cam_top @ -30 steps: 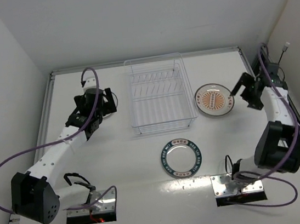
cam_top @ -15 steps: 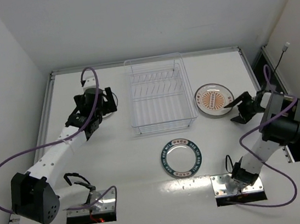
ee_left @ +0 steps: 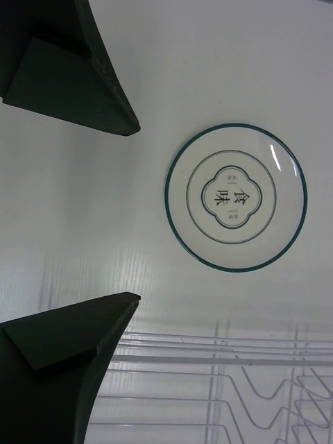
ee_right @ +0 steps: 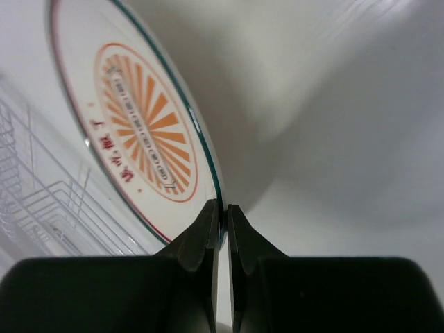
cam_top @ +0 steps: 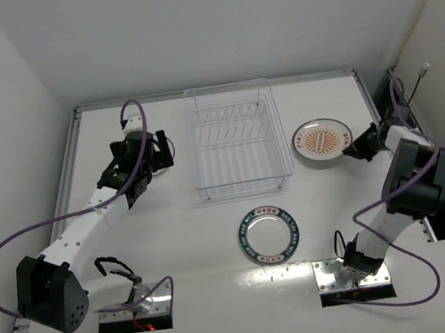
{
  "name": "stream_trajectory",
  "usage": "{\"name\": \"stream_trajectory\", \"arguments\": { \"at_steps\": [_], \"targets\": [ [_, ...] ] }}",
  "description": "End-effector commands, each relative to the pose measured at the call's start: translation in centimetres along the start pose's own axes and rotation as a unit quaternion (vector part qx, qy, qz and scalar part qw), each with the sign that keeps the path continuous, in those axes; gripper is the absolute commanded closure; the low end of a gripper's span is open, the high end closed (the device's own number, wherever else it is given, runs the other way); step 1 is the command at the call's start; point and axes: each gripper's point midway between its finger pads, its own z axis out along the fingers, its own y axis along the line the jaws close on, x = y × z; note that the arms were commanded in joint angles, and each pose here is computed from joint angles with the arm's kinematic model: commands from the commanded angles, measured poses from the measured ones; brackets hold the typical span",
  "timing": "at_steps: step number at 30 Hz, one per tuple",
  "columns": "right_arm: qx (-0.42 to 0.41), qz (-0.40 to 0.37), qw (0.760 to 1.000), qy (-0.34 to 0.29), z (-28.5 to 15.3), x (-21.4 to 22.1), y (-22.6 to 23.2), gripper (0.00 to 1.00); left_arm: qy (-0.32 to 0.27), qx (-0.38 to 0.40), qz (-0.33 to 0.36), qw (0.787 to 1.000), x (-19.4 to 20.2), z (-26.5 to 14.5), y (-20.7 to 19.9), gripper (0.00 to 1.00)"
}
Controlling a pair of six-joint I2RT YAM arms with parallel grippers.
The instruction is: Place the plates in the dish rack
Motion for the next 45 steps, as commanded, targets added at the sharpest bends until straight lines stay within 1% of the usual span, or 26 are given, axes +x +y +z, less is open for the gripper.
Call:
{"name": "stream_trajectory", "arguments": {
  "at_steps": [1,2,3,5,7,8,9,13,15,17,18,21,22,24,25,27,30,34,35,36,37,38,40,43,44,45],
  "targets": [
    [0.007,-0.056,0.992,-0.113,-5.4,-2.6,2.9,1.00,-0.026,-0.003,-0.006,1.000,-2.1,-0.3,-0.2,0.05],
    [-0.004,-0.069,0.988,-0.135,-6.5,-2.9,4.1,1.00,-0.026,-0.003,-0.006,1.000,-2.1,-0.3,-0.2,0.05],
    [-0.017,-0.087,0.981,-0.174,-8.8,-3.4,6.4,1.00,-0.026,-0.003,-0.011,1.000,-2.1,-0.3,-0.3,0.05],
    [-0.037,-0.113,0.970,-0.210,-11.3,-3.7,9.4,1.00,-0.025,-0.015,-0.009,1.000,-2.0,0.0,0.0,0.05],
    [-0.041,-0.156,0.957,-0.243,-13.3,-2.9,12.4,1.00,-0.021,-0.016,-0.011,1.000,-1.7,0.2,0.0,0.05],
    [-0.049,-0.179,0.944,-0.272,-14.9,-3.3,14.7,1.00,-0.022,-0.021,-0.011,0.999,-1.8,0.2,0.1,0.05],
    [-0.022,-0.209,0.935,-0.284,-14.9,-2.2,15.6,1.00,-0.019,-0.022,-0.009,1.000,-1.5,0.4,0.1,0.05],
    [-0.031,-0.259,0.914,-0.310,-16.7,-0.3,20.2,1.00,-0.019,-0.022,-0.009,1.000,-1.5,0.4,0.1,0.05],
    [-0.018,-0.272,0.909,-0.316,-16.5,0.4,20.7,1.00,-0.019,-0.022,-0.009,1.000,-1.5,0.4,0.1,0.05],
    [-0.022,-0.296,0.900,-0.320,-16.7,1.4,22.1,1.00,-0.015,-0.023,-0.007,1.000,-1.3,0.6,0.1,0.05],
    [-0.025,-0.310,0.896,-0.316,-16.0,2.2,23.2,1.00,-0.019,-0.022,-0.009,1.000,-1.7,0.5,0.0,0.05],
    [0.000,-0.335,0.882,-0.330,-15.7,2.5,24.2,1.00,-0.015,-0.023,-0.007,1.000,-1.5,0.5,0.0,0.05],
    [0.012,-0.357,0.876,-0.325,-14.7,3.5,24.4,1.00,-0.015,-0.023,-0.007,1.000,-1.5,0.5,0.0,0.05],
    [0.029,-0.362,0.864,-0.348,-15.2,3.2,25.1,1.00,-0.015,-0.023,-0.007,1.000,-1.5,0.5,0.0,0.05],
    [0.034,-0.373,0.861,-0.343,-14.4,3.7,25.5,1.00,-0.015,-0.023,-0.007,1.000,-1.5,0.5,0.0,0.05],
    [0.037,-0.378,0.856,-0.351,-14.4,3.7,26.4,1.00,-0.015,-0.023,-0.007,1.000,-1.5,0.5,0.0,0.05],
    [0.043,-0.398,0.841,-0.363,-13.9,4.2,28.2,1.00,-0.011,-0.025,-0.005,1.000,-1.2,0.7,0.0,0.05],
    [0.075,-0.427,0.817,-0.380,-13.2,4.9,30.0,1.00,-0.011,-0.025,-0.005,1.000,-1.2,0.7,0.0,0.05],
    [0.073,-0.427,0.813,-0.390,-13.7,4.8,31.0,1.00,-0.011,-0.025,-0.005,1.000,-1.2,0.7,0.0,0.05],
    [0.092,-0.428,0.806,-0.398,-13.4,4.3,30.9,1.00,-0.011,-0.025,-0.005,1.000,-1.2,0.7,0.0,0.05],
    [0.083,-0.431,0.801,-0.407,-14.3,5.0,32.0,1.00,-0.012,-0.029,-0.005,0.999,-1.3,0.7,0.2,0.05],
    [0.097,-0.440,0.794,-0.408,-14.1,4.7,31.7,1.00,-0.012,-0.029,-0.005,0.999,-1.3,0.7,0.2,0.05],
    [0.088,-0.452,0.783,-0.418,-14.7,5.5,32.8,1.00,-0.012,-0.029,0.000,1.000,-1.3,0.7,0.2,0.05],
    [0.094,-0.456,0.775,-0.427,-15.0,5.5,33.7,1.00,-0.016,-0.028,-0.002,0.999,-1.7,0.6,0.1,0.05],
    [0.116,-0.459,0.772,-0.424,-14.1,5.3,33.0,1.00,-0.016,-0.028,-0.002,0.999,-1.7,0.6,0.1,0.05],
    [0.116,-0.459,0.772,-0.425,-14.2,5.3,33.0,1.00,-0.016,-0.028,-0.002,0.999,-1.7,0.6,0.1,0.05]
  ]
}}
